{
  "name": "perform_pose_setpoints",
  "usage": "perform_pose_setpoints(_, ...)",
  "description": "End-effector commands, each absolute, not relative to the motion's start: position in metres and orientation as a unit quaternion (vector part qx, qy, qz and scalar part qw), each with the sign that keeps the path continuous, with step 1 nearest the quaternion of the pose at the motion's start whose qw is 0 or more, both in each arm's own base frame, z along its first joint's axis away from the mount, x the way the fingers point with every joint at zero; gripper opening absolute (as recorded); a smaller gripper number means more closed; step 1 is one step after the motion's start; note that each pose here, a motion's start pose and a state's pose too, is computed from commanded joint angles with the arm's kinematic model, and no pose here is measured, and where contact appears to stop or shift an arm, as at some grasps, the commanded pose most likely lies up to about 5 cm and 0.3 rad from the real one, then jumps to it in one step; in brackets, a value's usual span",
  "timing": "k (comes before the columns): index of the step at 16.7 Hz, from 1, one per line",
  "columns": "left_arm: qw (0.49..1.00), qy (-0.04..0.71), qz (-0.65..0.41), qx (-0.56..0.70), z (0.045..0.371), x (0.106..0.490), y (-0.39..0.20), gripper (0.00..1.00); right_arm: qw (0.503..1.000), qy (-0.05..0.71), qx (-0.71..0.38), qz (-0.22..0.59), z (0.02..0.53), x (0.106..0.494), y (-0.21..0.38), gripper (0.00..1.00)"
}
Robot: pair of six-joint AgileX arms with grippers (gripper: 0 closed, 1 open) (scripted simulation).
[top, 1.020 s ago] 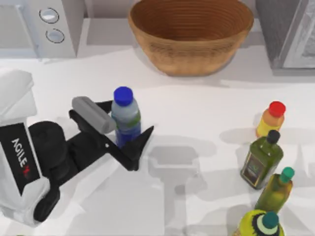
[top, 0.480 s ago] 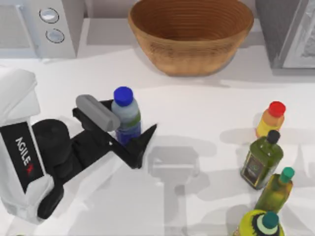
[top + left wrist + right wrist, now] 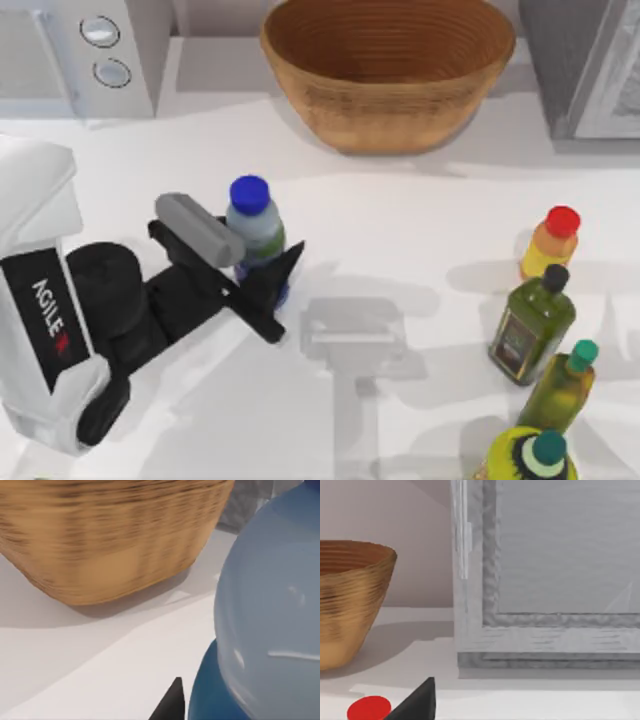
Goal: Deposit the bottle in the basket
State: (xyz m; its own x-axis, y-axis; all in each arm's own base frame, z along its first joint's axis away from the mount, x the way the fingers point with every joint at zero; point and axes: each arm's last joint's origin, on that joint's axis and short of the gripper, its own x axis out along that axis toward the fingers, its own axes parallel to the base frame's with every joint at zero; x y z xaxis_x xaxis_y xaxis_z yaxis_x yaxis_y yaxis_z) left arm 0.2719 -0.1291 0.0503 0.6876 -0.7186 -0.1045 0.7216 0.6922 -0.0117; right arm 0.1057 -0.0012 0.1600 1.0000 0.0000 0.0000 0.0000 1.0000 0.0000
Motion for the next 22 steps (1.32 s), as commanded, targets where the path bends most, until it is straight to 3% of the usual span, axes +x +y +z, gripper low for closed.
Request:
perform_pose_setpoints(4, 0.918, 0.05, -0.392, 0.015, 0.05, 0.272, -0.129, 0.02, 1.0, 0.0, 0.0, 0.0, 0.16, 0.106, -0.001, 1.0)
perform_pose_setpoints(5, 0.918, 0.05, -0.392, 0.015, 0.05, 0.272, -0.129, 0.0, 1.0, 0.0, 0.0, 0.0, 0.16, 0.106, -0.001, 1.0)
perform_pose_setpoints(15, 0.918, 0.05, -0.394, 0.016, 0.052, 0.272, -0.128, 0.0, 1.0, 0.0, 0.0, 0.0, 0.16, 0.106, -0.001, 1.0)
perform_pose_setpoints(22, 0.916, 0.052, -0.398, 0.015, 0.095, 0.261, -0.101, 0.0, 1.0, 0.0, 0.0, 0.0, 0.16, 0.106, -0.001, 1.0)
